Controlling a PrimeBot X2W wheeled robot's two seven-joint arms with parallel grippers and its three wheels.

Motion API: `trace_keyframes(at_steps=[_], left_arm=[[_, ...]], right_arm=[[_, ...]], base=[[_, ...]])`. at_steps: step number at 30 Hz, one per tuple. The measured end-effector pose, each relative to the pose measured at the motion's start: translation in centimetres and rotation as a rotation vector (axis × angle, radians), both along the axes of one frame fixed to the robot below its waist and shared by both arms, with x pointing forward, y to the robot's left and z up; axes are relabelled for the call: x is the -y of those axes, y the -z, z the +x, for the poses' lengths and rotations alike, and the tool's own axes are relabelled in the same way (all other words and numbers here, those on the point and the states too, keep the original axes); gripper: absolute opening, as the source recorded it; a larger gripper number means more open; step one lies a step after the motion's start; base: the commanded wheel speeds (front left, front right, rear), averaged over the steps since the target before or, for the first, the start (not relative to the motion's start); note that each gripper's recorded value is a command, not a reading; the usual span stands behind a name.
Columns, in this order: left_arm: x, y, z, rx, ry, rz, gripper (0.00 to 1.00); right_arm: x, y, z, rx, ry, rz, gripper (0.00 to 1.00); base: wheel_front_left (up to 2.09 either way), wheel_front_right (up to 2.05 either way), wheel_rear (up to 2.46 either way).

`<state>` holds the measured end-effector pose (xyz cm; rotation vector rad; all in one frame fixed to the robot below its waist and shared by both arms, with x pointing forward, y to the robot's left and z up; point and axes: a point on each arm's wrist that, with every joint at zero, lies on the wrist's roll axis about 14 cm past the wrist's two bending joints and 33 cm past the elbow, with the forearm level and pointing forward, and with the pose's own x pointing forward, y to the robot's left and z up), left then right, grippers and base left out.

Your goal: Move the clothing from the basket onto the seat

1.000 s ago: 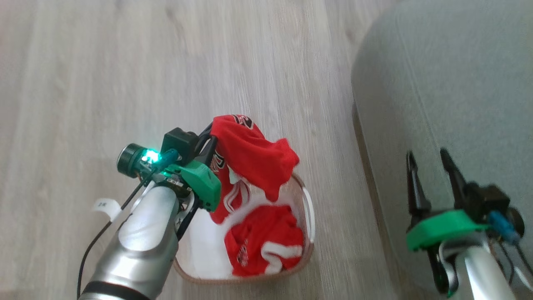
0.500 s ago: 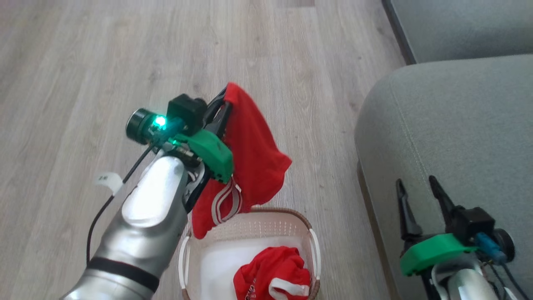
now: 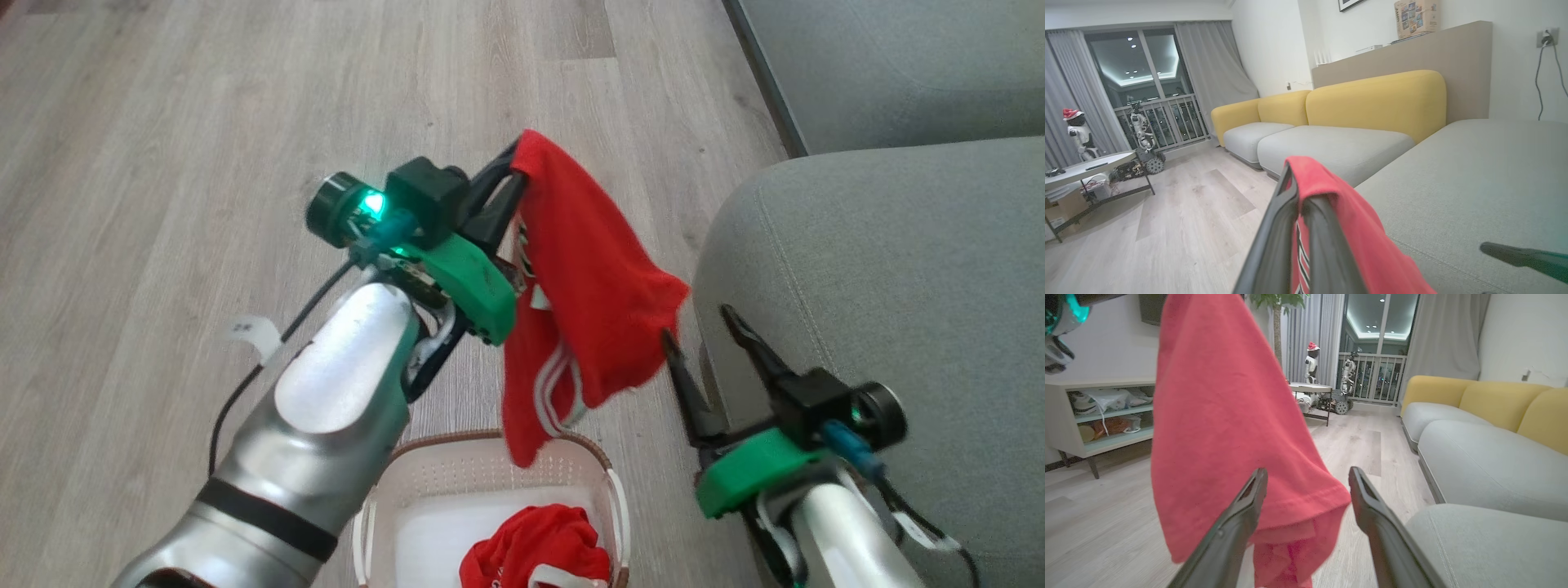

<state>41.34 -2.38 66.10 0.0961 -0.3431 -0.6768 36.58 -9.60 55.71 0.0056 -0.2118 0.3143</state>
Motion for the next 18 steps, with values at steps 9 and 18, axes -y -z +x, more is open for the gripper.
trace_keyframes(at_steps=[9, 18], left_arm=[[2.0, -0.7, -2.4, 0.023, 0.067, -0.006, 0.00], [2.3, -0.5, -3.4, 0.011, 0.083, -0.014, 0.00]], right_arm=[[-4.9, 0.4, 0.8, -0.008, -0.151, -0.112, 1.00], [-7.1, 0.6, 2.1, -0.020, -0.230, -0.185, 1.00]], base=[[0.00, 0.00, 0.00], [0.00, 0.00, 0.00]])
